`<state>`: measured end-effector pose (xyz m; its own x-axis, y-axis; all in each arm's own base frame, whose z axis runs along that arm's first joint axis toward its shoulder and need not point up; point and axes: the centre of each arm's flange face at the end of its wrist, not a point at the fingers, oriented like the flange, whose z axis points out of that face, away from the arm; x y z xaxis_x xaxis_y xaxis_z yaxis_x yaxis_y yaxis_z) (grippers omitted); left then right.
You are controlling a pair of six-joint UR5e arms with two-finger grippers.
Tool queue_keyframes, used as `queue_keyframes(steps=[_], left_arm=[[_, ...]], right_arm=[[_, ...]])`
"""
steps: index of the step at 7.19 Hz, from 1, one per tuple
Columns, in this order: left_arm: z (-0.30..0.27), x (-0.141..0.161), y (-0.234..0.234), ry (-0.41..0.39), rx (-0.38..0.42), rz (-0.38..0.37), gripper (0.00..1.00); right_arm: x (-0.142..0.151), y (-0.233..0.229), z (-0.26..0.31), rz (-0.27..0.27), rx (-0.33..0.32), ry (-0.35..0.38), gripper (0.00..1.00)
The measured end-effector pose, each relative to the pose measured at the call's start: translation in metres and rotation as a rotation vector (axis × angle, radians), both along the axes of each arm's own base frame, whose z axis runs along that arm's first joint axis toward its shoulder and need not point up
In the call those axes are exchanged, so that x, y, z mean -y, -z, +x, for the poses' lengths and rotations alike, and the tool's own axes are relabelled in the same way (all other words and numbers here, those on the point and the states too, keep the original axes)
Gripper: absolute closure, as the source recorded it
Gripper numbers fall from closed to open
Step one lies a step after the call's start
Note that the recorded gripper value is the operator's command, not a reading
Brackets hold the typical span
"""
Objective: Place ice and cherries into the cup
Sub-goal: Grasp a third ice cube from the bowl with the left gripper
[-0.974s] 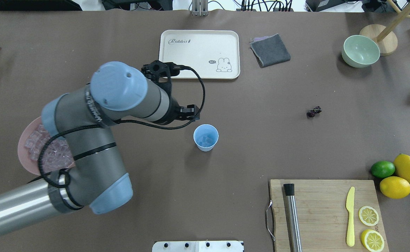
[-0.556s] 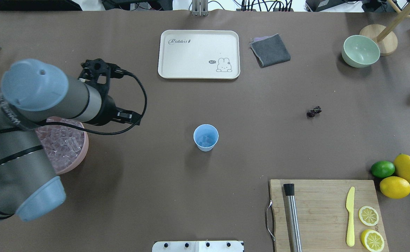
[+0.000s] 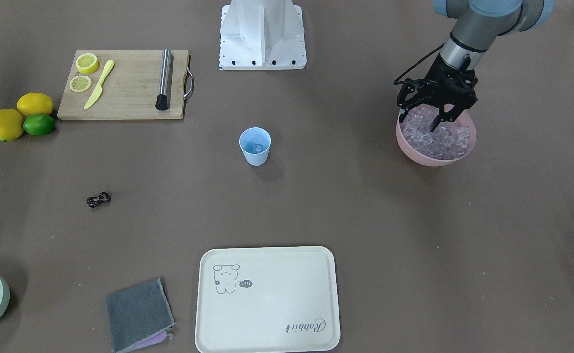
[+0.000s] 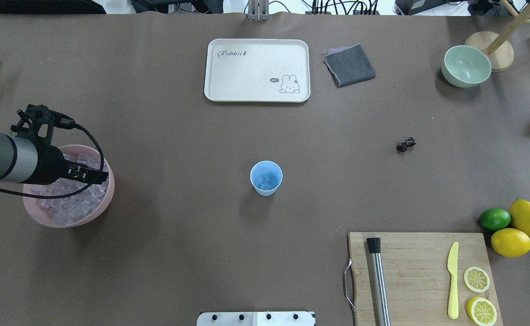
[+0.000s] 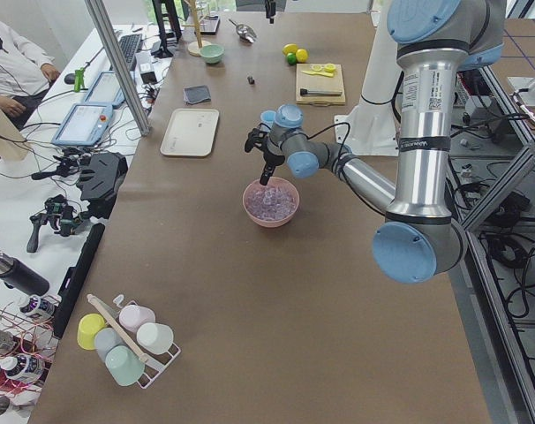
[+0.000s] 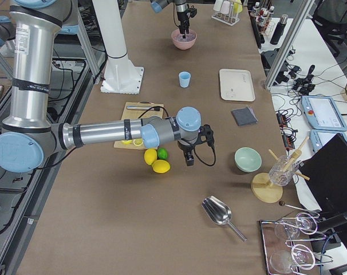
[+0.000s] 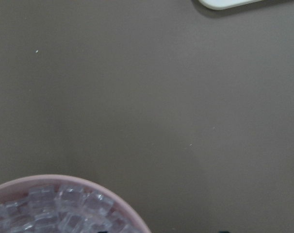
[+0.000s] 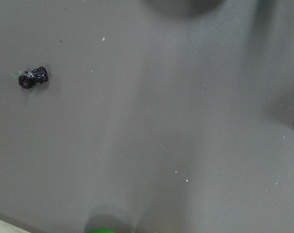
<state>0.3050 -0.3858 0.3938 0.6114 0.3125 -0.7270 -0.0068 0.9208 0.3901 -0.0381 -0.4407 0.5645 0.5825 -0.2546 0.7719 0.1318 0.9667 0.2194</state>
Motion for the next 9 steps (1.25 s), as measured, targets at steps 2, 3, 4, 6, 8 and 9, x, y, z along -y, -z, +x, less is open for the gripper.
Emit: queue_keyframes(steps=[2, 3, 4, 6, 8, 9], left_arm=[[-0.005, -0.003, -0.022, 0.003, 0.020, -0.016, 0.19], [-0.003, -0.002, -0.026, 0.005, 0.024, -0.024, 0.19], [0.000, -0.002, -0.028, 0.007, 0.025, -0.032, 0.19], [0.005, -0.002, -0.025, 0.024, 0.012, -0.061, 0.19], [0.016, -0.005, -0.028, 0.042, 0.004, -0.117, 0.19], [0.021, -0.006, -0.028, 0.048, -0.002, -0.136, 0.20]], right_arm=[[-0.001, 0.000, 0.000, -0.001, 0.000, 0.000, 0.01], [-0.001, 0.000, 0.000, 0.000, 0.000, 0.001, 0.01], [0.000, 0.000, 0.000, 0.000, 0.000, 0.001, 0.01], [0.000, -0.001, 0.000, -0.001, 0.000, 0.002, 0.01], [0.001, -0.001, -0.001, 0.001, 0.000, 0.002, 0.01], [0.001, 0.000, -0.001, 0.001, 0.000, 0.002, 0.01]])
